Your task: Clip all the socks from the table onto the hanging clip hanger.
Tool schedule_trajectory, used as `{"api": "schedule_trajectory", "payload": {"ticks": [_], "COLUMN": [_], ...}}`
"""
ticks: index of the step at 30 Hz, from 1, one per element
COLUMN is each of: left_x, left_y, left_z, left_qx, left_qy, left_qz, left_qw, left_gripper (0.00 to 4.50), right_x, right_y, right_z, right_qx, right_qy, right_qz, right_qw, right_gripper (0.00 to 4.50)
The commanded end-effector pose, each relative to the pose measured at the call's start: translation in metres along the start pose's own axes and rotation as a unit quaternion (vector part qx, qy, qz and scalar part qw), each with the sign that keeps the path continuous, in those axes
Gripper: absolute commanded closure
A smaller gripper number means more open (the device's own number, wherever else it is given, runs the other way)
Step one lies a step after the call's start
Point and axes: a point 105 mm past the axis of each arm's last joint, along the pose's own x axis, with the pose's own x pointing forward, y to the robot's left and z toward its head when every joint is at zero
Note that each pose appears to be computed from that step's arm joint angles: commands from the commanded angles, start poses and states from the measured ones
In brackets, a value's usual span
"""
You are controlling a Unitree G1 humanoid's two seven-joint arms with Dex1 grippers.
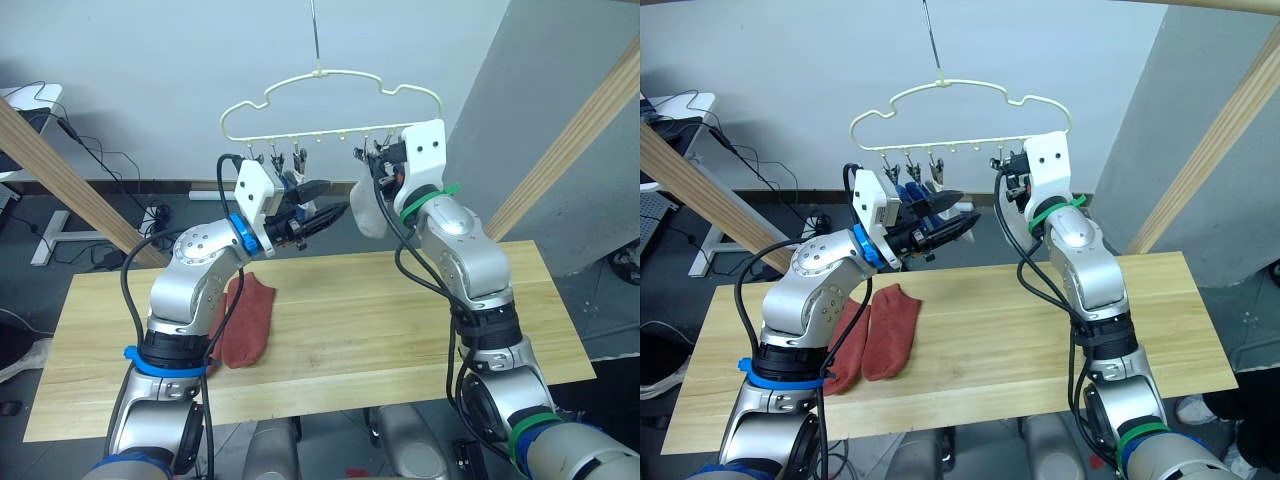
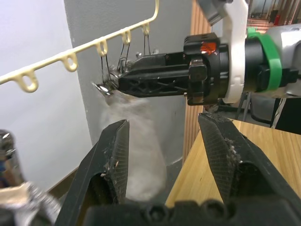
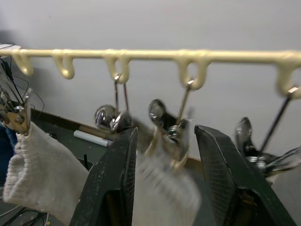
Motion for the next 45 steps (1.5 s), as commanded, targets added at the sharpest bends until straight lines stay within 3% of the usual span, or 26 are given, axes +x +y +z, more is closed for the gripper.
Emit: {"api": "schedule_trajectory", "payload": {"ticks": [1,30,45], "left_x": [0.000,-0.003,-0.013], "left_y": [-0.003,-0.006,-0.003], "left_z": [0.013,0.011,0.006], "left_qx": [0.021,0.020,0.018], "left_qy": [-0.015,-0.010,0.003], "left_qz": [-0.007,-0.003,-0.001], "left_qw": [1.000,1.000,1.000], "left_gripper": [1.94,1.94,1.94], "right_x": [0.002,0.020,0.003], "right_y": [0.000,0.013,0.000], "right_z": [0.022,0.022,0.018], "right_qx": [-0.008,0.015,-0.007], "right_qy": [-0.041,-0.048,-0.044], "right_qz": [0.001,0.024,0.008], "right_qw": [0.999,0.998,0.999], "right_gripper": [2.49,2.49,2.49]}}
